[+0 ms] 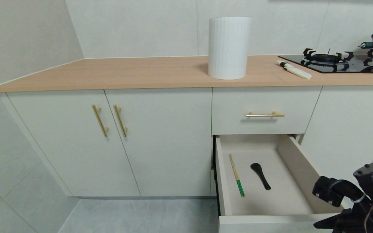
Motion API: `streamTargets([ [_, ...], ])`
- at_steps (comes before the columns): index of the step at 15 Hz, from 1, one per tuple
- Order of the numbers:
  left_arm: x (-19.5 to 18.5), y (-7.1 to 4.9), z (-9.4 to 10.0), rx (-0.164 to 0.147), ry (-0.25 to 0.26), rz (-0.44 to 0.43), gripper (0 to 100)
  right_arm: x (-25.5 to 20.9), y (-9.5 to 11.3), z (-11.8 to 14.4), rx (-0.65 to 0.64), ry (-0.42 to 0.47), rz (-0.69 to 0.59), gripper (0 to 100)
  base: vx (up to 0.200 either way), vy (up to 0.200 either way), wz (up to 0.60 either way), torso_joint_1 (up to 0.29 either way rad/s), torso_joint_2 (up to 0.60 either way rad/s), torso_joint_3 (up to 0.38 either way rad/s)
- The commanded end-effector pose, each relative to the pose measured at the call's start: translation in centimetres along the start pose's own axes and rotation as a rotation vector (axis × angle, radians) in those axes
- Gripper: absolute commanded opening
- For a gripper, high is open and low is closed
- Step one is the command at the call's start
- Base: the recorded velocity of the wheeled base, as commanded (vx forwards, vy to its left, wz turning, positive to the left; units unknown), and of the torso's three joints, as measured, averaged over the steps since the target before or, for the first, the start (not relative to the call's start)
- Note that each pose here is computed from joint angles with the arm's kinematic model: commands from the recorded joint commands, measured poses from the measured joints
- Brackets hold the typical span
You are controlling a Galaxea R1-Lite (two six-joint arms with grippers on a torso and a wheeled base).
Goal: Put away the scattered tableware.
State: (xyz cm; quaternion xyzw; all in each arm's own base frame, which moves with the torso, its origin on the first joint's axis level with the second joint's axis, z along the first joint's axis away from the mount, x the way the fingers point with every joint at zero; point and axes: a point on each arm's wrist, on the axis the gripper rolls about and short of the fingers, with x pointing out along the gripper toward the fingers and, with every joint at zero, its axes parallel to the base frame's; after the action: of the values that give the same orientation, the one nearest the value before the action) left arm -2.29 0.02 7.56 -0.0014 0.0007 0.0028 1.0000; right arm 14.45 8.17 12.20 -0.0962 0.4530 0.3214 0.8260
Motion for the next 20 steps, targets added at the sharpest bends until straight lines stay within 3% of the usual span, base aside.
streamTargets([
  [1,0.0,0.0,0.0,0.0,0.0,0.001,100,0.1,0.4,-0.4,-0.049,0.034,0.02,100,0.0,0.0,0.0,0.0,0.0,0.0],
  [5,0.0,0.0,0.0,0.0,0.0,0.001,100,1.8,0.2,-0.4,-0.038,0.122,0.02,100,0.0,0.0,0.0,0.0,0.0,0.0],
  [8,0.0,0.0,0.0,0.0,0.0,0.001,100,3.4,-0.5,0.2,0.019,0.176,-0.064,100,0.0,0.0,0.0,0.0,0.0,0.0],
  [15,0.0,0.0,0.0,0.0,0.0,0.001,100,5.7,-1.4,2.5,0.231,0.178,-0.236,100,0.0,0.0,0.0,0.0,0.0,0.0],
  [20,0.0,0.0,0.0,0.0,0.0,0.001,100,7.6,-2.2,4.4,0.373,0.106,-0.346,100,0.0,0.0,0.0,0.0,0.0,0.0],
])
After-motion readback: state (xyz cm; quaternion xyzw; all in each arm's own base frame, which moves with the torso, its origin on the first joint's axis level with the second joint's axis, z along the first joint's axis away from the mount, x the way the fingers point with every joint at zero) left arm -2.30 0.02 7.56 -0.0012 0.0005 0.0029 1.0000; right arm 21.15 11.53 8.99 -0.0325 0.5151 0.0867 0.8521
